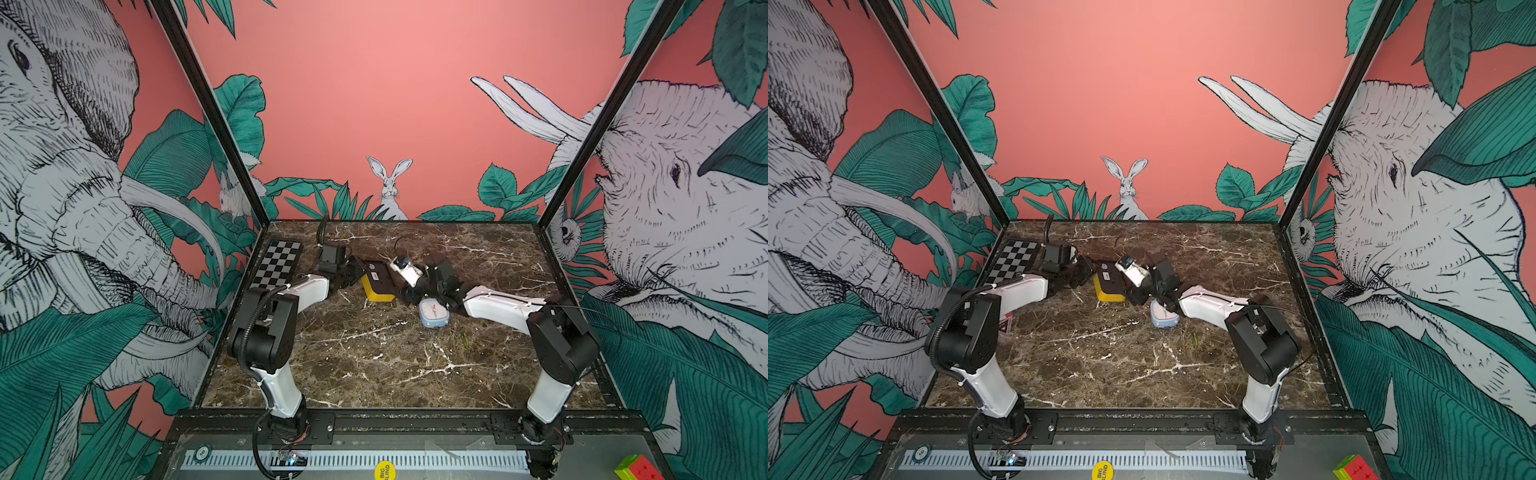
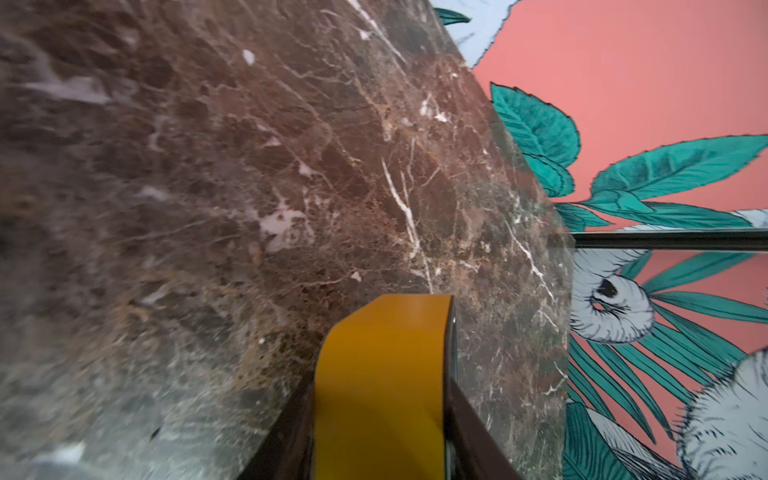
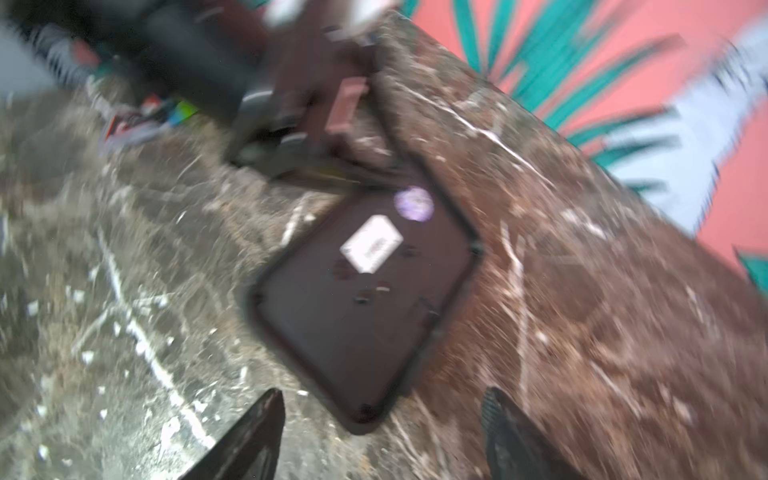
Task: Insert the battery into the alarm
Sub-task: Adjust the alarm at the center of the board.
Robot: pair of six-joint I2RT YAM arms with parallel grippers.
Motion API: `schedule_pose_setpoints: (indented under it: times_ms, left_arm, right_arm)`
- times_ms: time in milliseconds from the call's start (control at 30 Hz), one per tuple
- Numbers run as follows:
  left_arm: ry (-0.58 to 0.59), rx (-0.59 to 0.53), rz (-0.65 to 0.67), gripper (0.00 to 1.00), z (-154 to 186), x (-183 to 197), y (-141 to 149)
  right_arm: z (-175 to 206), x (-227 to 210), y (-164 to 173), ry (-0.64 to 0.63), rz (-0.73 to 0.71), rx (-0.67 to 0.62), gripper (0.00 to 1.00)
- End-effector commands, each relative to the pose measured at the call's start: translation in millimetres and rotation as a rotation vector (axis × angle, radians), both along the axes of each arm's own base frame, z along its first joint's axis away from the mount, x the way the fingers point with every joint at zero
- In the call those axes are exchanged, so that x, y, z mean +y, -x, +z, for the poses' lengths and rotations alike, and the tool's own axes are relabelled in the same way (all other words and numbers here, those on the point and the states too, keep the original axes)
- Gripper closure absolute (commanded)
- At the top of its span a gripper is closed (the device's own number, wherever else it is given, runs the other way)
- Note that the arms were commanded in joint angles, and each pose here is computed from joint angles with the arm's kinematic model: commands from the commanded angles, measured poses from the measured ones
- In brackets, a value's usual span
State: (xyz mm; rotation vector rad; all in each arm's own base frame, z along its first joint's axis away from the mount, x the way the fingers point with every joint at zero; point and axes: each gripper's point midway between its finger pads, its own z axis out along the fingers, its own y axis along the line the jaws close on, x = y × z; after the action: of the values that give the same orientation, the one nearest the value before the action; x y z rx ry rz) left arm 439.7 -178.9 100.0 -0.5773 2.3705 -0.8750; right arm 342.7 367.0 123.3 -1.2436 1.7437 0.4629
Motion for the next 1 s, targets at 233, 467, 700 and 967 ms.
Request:
schedule_pose_setpoints:
  times_ms: [233, 467, 700, 967]
  left_arm:
    - [-0.053, 0.051, 0.047, 0.78, 27.5, 3.5, 13.0]
    - [-0.064, 0.079, 0.076, 0.79, 26.0, 7.5, 20.8]
    - [-0.032, 0.104, 0.129, 0.74, 23.4, 10.3, 22.7]
    - [-0.057, 0.04, 0.192, 0.45, 37.3, 25.7, 26.0]
  right_arm:
    - [-27.9, 28.5, -3.3, 0.177, 0.001, -0.403, 0.19]
    - [-16.2, 35.9, -19.5, 0.121, -0.122, -0.497, 0.3]
    - [-5.0, 44.4, -14.0, 0.041, -0.133, -0.49, 0.51]
    - [12.3, 44.1, -17.7, -0.035, -0.185, -0.477, 0.69]
